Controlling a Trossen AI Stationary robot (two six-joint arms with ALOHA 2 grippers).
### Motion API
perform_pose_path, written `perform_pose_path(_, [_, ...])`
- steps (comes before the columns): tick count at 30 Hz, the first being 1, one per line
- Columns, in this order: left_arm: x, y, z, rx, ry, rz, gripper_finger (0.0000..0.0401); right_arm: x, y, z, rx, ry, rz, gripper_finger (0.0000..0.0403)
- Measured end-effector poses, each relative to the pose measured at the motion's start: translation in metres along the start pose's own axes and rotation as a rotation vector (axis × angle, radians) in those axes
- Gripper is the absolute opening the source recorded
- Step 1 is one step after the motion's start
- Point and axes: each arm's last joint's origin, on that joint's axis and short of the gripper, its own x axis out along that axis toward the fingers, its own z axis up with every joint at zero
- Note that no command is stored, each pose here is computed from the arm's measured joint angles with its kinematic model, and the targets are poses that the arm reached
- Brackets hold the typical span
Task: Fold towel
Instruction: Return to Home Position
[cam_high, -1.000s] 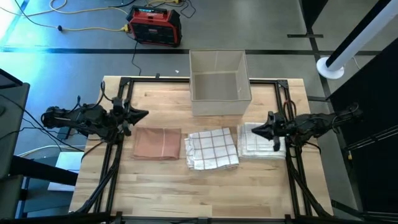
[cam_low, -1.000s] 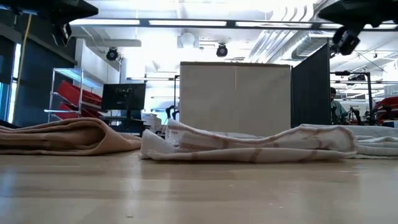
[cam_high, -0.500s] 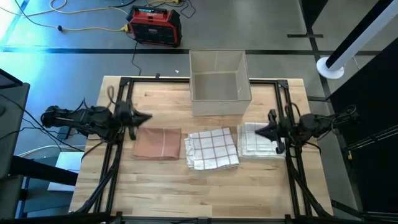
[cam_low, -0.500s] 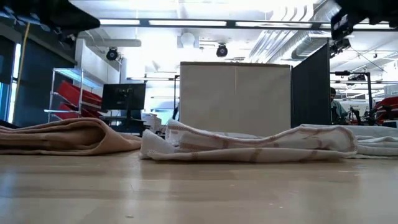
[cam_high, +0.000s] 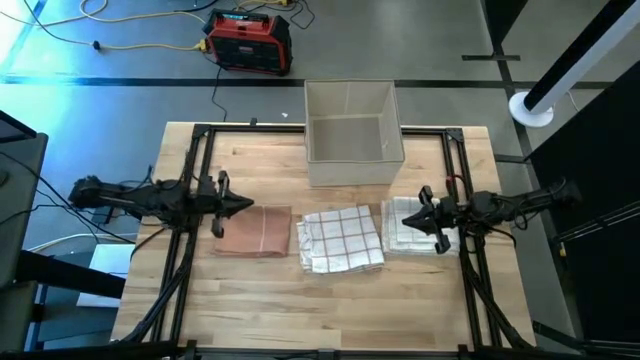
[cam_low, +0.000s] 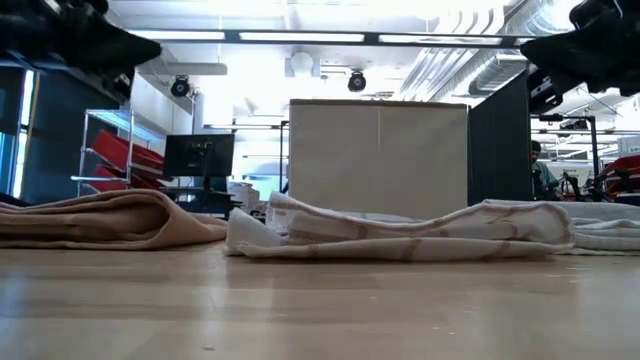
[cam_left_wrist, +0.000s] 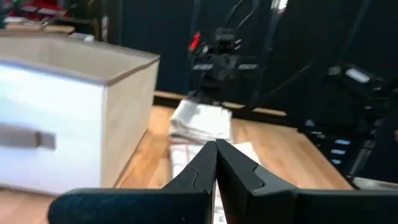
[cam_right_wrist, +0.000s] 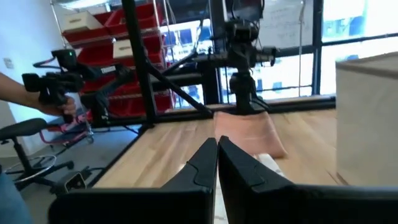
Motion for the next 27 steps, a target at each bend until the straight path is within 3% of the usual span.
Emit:
perform_pose_path(6, [-0.011, 0.001, -0.002, -0.023, 0.001, -0.036, 0.0, -0.009, -0.001, 0.002, -0.042, -0.029, -0.016, 0.0])
perform_pose_path(11, [-0.014, 0.001, -0.001, 0.026, -0.014, -0.066, 0.0, -0.015, -0.003, 0.001, -0.074, -0.028, -0.068, 0.0])
perform_pose_path(18, [-0.004, -0.003, -0.029, -0.02, -0.035, -0.257, 0.0, -0.013, -0.003, -0.009, -0.046, 0.0, -0.048, 0.0])
perform_pose_path(21, [-0.002, 0.0, -0.041, -0.041, 0.04, -0.181, 0.0, -0.013, -0.002, -0.009, -0.056, 0.003, -0.026, 0.0])
perform_pose_path(27, [-0.001, 0.003, -0.038, 0.006, -0.009, -0.079, 0.0, -0.013, -0.003, -0.01, -0.071, 0.011, -0.03, 0.0])
